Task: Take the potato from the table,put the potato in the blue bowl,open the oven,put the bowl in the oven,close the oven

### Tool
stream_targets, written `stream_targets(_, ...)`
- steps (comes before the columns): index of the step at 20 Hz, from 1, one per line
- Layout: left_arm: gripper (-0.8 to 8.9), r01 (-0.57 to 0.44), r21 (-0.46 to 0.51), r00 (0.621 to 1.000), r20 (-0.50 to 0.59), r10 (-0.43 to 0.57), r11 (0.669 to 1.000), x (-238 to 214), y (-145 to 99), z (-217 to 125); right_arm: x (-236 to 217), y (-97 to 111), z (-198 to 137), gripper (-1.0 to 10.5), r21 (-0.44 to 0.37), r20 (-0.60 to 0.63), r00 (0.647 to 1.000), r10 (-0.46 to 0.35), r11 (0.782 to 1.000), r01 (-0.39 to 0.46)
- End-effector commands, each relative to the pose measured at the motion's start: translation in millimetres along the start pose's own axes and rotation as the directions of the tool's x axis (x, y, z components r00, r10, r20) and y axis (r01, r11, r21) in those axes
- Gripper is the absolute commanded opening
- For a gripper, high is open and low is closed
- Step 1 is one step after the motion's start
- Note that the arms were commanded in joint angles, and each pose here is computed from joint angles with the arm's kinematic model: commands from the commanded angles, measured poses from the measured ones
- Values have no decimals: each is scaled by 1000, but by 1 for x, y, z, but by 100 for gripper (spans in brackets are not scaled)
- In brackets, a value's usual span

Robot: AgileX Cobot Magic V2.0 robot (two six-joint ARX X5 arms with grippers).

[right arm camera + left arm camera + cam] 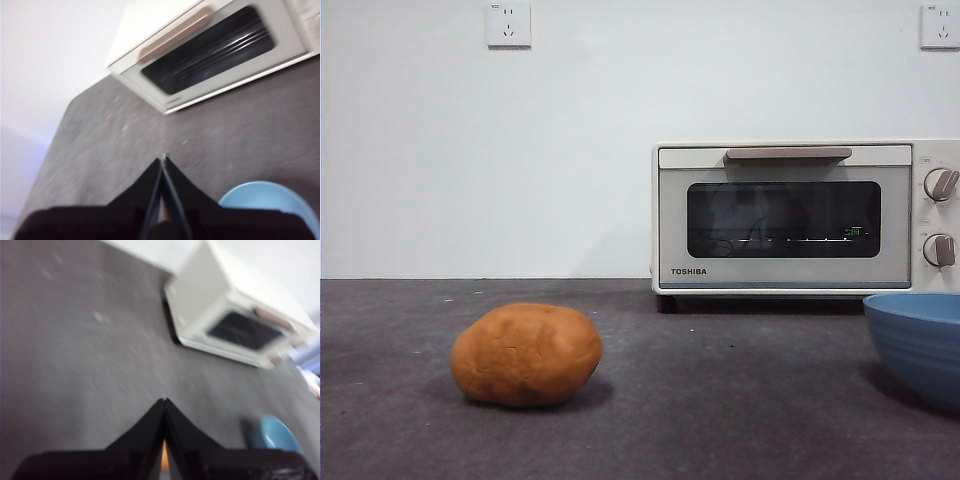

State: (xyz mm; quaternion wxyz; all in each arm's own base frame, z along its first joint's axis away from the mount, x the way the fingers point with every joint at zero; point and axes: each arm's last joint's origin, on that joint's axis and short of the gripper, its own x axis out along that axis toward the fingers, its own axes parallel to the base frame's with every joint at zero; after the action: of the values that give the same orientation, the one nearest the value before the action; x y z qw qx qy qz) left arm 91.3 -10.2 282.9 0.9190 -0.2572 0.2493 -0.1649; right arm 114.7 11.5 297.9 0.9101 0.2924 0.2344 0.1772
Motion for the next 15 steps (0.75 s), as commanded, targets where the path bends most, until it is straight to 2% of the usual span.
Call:
stream_targets(1,-5,89,-30,990,-107,-92,996,7,0,0,7,4,9,-3,-68,-74,994,82,994,-87)
stream_targets(6,-4,188,-67,955,-220,-198,980,21,3,2,25,8,24,-3,-68,-205,973,106,990,-122)
stream_targets(9,-4,225,-86,932,-271,-240,971,28,6,2,38,16,30,-4,-96,-299,948,111,985,-145)
stream_targets(12,-5,244,-97,912,-316,-263,965,34,9,1,55,29,33,-4,-136,-397,910,118,973,-185)
stream_targets(15,-5,237,-102,898,-355,-258,966,37,10,-2,76,50,30,-5,-202,-476,875,84,958,-202)
